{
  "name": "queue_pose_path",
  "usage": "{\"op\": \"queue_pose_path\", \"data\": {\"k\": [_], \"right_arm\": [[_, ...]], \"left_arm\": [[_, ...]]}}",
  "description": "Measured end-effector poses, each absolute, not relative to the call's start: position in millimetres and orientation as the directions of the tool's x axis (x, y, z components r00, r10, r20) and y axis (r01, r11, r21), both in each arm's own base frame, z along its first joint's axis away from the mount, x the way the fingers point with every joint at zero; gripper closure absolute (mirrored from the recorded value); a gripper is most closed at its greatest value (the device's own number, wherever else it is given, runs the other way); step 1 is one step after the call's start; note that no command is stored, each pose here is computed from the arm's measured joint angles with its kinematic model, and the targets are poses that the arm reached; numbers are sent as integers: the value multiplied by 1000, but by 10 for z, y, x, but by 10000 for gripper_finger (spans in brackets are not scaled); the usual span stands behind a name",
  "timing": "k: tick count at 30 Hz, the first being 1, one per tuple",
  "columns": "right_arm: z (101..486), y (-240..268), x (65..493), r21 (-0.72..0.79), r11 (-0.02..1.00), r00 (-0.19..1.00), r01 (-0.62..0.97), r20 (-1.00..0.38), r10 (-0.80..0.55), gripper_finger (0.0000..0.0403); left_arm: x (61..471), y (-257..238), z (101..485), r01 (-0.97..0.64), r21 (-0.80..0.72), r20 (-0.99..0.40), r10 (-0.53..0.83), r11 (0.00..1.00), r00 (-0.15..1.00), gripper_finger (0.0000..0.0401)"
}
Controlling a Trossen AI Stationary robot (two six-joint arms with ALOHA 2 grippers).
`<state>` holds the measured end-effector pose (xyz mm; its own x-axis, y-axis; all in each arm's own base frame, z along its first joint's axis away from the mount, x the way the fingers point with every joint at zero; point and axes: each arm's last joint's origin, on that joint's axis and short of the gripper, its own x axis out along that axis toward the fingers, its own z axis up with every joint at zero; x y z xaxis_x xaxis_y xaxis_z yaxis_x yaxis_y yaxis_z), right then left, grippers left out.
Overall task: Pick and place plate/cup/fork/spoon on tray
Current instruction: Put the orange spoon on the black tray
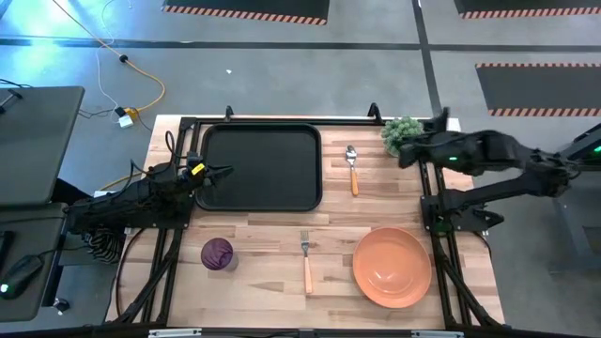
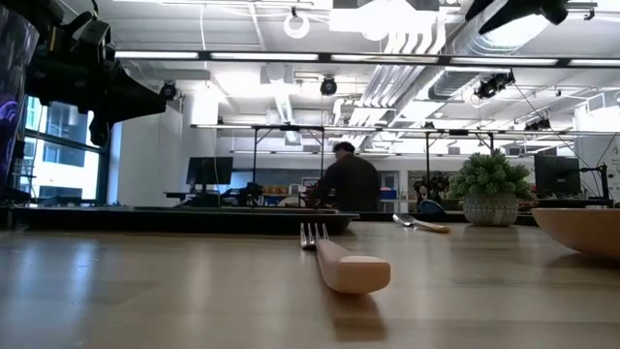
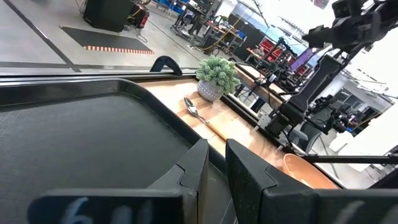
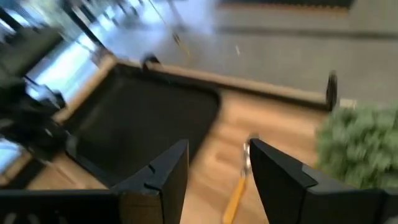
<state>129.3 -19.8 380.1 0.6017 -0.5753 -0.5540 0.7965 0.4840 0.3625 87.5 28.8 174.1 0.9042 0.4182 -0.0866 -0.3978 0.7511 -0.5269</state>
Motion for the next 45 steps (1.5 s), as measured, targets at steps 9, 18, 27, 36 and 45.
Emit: {"op": "queue_pose_path", "data": {"k": [9, 18, 27, 36, 45], "right_arm": [[3499, -324, 1794, 363, 357, 496, 861, -756, -427, 241], [3192, -444, 2162, 264, 317, 372, 911, -860, -351, 241], [2861, -595, 2437, 155, 315, 247, 936, -928, -280, 241], [2554, -775, 2689, 124, 328, 203, 937, -954, -219, 241], [2206, -943, 2842, 60, 277, 108, 959, -981, -160, 241]], "left_arm": [[875, 287, 1741, -398, -527, -87, 418, 751, 904, 355], [875, 287, 1741, -397, -527, -87, 418, 751, 904, 355], [876, 287, 1740, -396, -527, -87, 416, 752, 905, 355], [884, 267, 1740, -338, -533, -89, 347, 775, 934, 355], [884, 266, 1739, -337, -533, -89, 344, 776, 935, 355]]}}
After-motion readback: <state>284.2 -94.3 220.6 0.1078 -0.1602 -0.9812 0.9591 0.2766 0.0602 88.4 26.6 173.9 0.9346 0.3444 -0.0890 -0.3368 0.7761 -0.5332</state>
